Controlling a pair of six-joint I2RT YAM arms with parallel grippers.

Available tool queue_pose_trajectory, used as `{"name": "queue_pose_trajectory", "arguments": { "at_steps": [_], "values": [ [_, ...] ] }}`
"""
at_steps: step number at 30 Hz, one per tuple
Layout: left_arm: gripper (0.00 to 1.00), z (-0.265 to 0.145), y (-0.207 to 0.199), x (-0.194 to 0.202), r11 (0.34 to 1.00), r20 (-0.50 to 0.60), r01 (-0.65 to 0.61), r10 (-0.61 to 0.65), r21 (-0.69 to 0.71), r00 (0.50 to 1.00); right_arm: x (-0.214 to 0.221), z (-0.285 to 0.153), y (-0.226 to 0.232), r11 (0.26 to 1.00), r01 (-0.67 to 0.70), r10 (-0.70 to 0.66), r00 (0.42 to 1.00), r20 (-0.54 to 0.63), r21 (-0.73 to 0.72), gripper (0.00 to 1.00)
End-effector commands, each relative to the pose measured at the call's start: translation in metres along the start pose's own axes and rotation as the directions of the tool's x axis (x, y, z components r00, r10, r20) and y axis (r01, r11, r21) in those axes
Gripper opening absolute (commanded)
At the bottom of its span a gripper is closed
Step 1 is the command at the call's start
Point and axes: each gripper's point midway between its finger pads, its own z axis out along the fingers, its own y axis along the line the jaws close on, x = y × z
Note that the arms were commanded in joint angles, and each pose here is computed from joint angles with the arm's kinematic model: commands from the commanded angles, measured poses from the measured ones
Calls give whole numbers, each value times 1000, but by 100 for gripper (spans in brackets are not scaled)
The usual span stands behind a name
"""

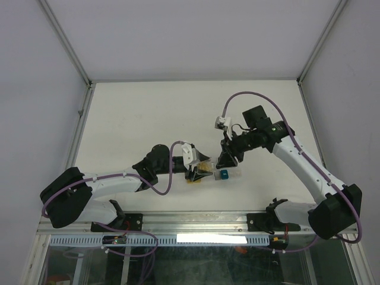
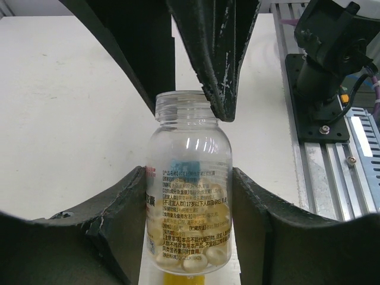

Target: Sort the pills into containers

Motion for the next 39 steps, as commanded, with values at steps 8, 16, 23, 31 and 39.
{"name": "queue_pose_trajectory", "arguments": {
  "at_steps": [8, 16, 23, 31, 39],
  "values": [
    [0, 0, 4, -17, 1000, 42, -5, 5, 4, 999, -35, -17, 10, 380, 925, -919, 376, 117, 19, 17],
    [0, 5, 5, -14, 1000, 33, 2, -3, 19, 999, -36, -17, 9, 186, 982, -978, 181, 103, 32, 18],
    [0, 7, 4, -11, 1000, 30, 14, -14, 28, 999, -28, -15, 9, 203, 979, -974, 200, 105, 24, 23],
    [0, 8, 4, -10, 999, 28, 16, -17, 29, 999, -29, -17, 16, 270, 962, -956, 263, 129, 38, 59],
    [0, 5, 5, -10, 1000, 32, 14, -14, 22, 999, -22, -25, 19, 417, 906, -907, 410, 95, 68, 81]
  ]
}}
